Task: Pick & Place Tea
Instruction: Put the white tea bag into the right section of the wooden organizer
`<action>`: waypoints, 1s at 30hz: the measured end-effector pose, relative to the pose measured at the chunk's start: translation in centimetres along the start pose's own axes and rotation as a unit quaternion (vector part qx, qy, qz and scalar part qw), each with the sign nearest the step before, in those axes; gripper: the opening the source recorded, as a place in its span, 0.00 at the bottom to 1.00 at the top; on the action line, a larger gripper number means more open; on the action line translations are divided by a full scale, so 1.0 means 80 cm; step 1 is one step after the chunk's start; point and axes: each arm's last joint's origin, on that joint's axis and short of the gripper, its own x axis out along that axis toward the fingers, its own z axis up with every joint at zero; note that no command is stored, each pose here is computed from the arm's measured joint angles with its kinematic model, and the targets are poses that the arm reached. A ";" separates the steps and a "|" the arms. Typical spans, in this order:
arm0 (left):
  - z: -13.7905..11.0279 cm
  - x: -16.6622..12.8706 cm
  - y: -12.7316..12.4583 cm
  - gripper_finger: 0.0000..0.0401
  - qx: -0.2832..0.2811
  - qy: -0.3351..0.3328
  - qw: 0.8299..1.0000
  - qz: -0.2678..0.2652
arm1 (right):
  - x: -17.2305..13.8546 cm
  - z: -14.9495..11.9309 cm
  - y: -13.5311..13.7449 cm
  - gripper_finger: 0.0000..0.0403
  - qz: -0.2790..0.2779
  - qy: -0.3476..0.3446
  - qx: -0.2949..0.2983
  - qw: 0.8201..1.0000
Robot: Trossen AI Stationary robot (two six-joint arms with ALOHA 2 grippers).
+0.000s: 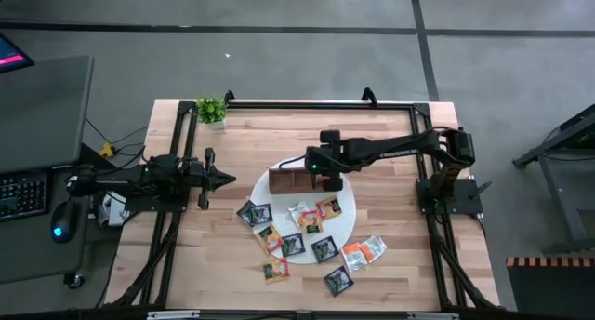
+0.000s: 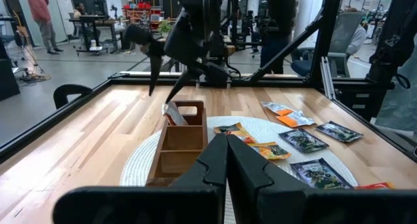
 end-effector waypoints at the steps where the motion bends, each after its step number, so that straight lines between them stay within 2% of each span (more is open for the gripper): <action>1: 0.000 0.000 0.000 0.00 0.000 0.000 1.000 0.000 | -0.003 0.000 -0.002 0.38 -0.002 -0.003 0.002 1.000; 7: 0.000 0.000 0.000 0.00 0.000 0.000 1.000 0.000 | -0.021 -0.003 -0.009 0.40 -0.003 -0.017 0.019 1.000; 14: 0.000 0.000 0.000 0.00 0.000 0.000 1.000 0.000 | -0.055 -0.019 -0.020 0.40 0.018 -0.018 0.106 0.994; 18: 0.000 0.000 0.000 0.00 0.000 0.000 1.000 0.000 | -0.074 -0.037 -0.022 0.40 0.054 0.016 0.164 0.985; 23: 0.000 0.000 0.000 0.00 0.000 0.000 1.000 0.000 | -0.091 -0.061 -0.015 0.40 0.115 0.092 0.212 0.966; 30: 0.000 0.000 0.000 0.00 0.000 0.000 1.000 0.000 | -0.124 -0.092 -0.003 0.40 0.140 0.135 0.253 0.948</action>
